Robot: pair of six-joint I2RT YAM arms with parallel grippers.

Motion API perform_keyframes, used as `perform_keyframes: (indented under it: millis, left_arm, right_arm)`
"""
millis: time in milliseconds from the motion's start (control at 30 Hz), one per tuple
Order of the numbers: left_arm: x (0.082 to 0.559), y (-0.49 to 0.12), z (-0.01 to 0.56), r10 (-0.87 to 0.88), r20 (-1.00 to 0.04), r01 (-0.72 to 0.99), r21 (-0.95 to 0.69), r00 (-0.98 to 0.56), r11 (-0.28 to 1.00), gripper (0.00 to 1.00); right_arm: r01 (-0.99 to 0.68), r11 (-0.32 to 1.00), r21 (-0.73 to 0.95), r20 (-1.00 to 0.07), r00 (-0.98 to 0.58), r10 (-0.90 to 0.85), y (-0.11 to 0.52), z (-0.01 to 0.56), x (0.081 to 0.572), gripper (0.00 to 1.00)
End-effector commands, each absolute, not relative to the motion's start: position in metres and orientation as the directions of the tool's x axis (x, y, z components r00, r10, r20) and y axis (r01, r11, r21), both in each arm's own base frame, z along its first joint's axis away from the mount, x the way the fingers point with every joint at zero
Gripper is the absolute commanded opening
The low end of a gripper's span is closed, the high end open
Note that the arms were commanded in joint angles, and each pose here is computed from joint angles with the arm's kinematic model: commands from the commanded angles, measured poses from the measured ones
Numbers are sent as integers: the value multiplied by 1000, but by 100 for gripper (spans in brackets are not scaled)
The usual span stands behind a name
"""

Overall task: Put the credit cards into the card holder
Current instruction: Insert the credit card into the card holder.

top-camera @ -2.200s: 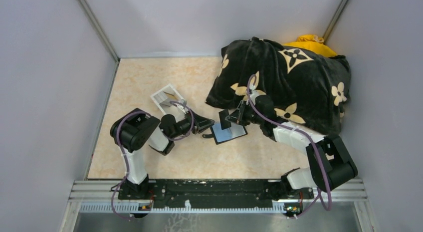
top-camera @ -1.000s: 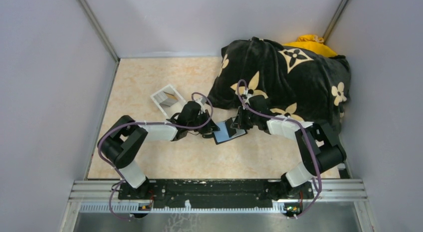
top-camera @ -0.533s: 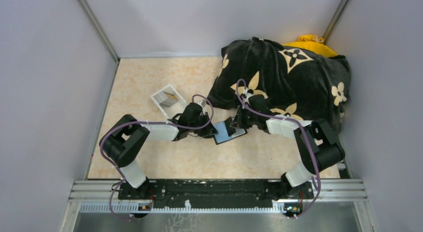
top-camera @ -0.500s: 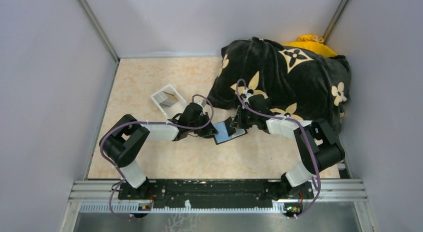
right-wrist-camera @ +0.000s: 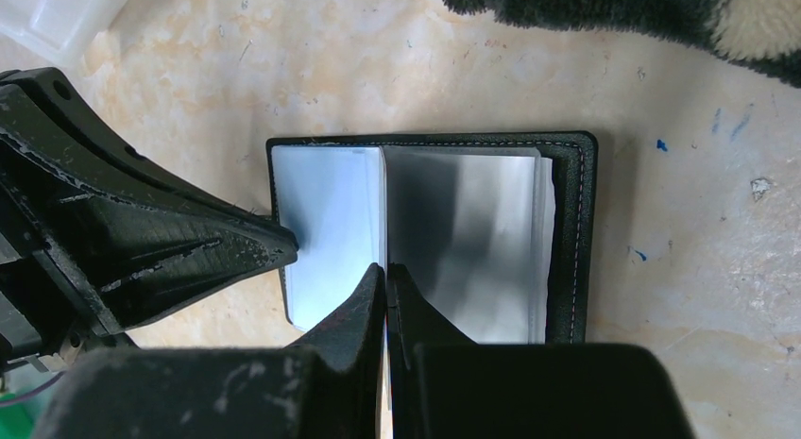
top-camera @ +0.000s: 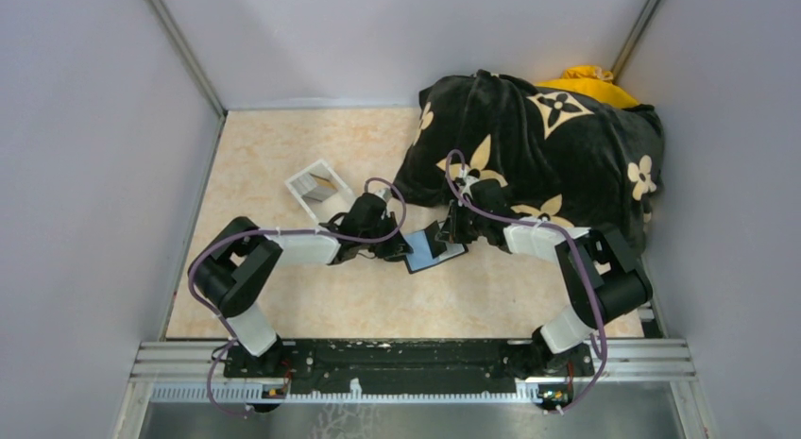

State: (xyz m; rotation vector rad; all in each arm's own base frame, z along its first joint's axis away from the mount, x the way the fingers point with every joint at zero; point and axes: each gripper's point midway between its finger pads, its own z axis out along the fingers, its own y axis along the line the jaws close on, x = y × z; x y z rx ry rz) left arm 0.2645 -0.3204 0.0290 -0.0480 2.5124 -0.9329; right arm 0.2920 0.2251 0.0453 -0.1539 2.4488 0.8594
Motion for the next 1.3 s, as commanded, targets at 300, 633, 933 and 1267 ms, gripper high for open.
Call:
perform_keyframes:
  millis: [300, 633, 933, 1267]
  left_arm:
    - [262, -300, -5, -144, -363, 53, -482, -920, 874, 0]
    - [262, -299, -13, -142, -349, 38, -460, -926, 887, 0]
    - [263, -290, -12, -151, -359, 19, -427, -921, 904, 0]
    - [265, -278, 16, -194, -409, -5, -421, -892, 907, 0]
  right_arm:
    - [-285, 777, 561, -504, -862, 47, 224, 29, 284, 0]
    - [-268, 750, 605, -468, -881, 63, 227, 23, 271, 0]
    - [-235, 744, 626, -441, -893, 88, 227, 20, 265, 0]
    - [-222, 748, 626, -424, -902, 87, 225, 15, 261, 0]
